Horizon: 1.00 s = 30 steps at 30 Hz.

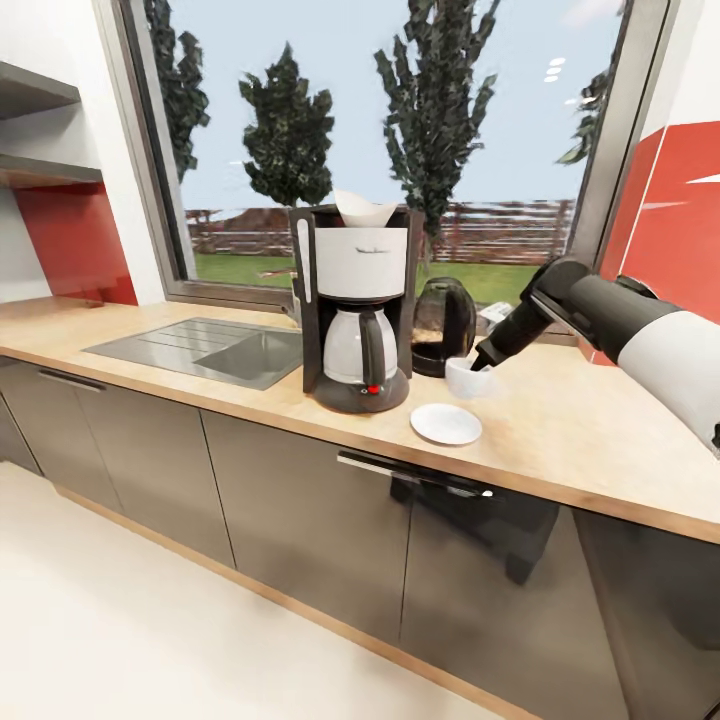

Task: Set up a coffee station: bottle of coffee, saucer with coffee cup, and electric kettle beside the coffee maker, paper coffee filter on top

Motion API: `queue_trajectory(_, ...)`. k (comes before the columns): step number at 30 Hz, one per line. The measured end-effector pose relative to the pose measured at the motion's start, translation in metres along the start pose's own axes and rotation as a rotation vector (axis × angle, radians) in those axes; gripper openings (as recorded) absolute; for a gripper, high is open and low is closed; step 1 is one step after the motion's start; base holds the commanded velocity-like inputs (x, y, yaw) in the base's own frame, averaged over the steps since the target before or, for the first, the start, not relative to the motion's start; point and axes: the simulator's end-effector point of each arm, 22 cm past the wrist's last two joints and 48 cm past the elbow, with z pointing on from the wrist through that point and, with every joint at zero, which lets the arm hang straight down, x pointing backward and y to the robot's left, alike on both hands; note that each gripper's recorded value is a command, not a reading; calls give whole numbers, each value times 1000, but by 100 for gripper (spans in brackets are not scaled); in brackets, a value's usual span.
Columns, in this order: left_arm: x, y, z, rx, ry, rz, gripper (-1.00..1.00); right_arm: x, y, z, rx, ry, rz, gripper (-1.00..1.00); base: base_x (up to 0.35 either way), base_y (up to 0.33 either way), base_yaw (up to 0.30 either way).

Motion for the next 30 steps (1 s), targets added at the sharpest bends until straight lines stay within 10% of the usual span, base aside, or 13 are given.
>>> queue_trajectory(30,2,2,0,-4,2,-8,100,13,27,38,-50,45,-20,-100,0,0,0)
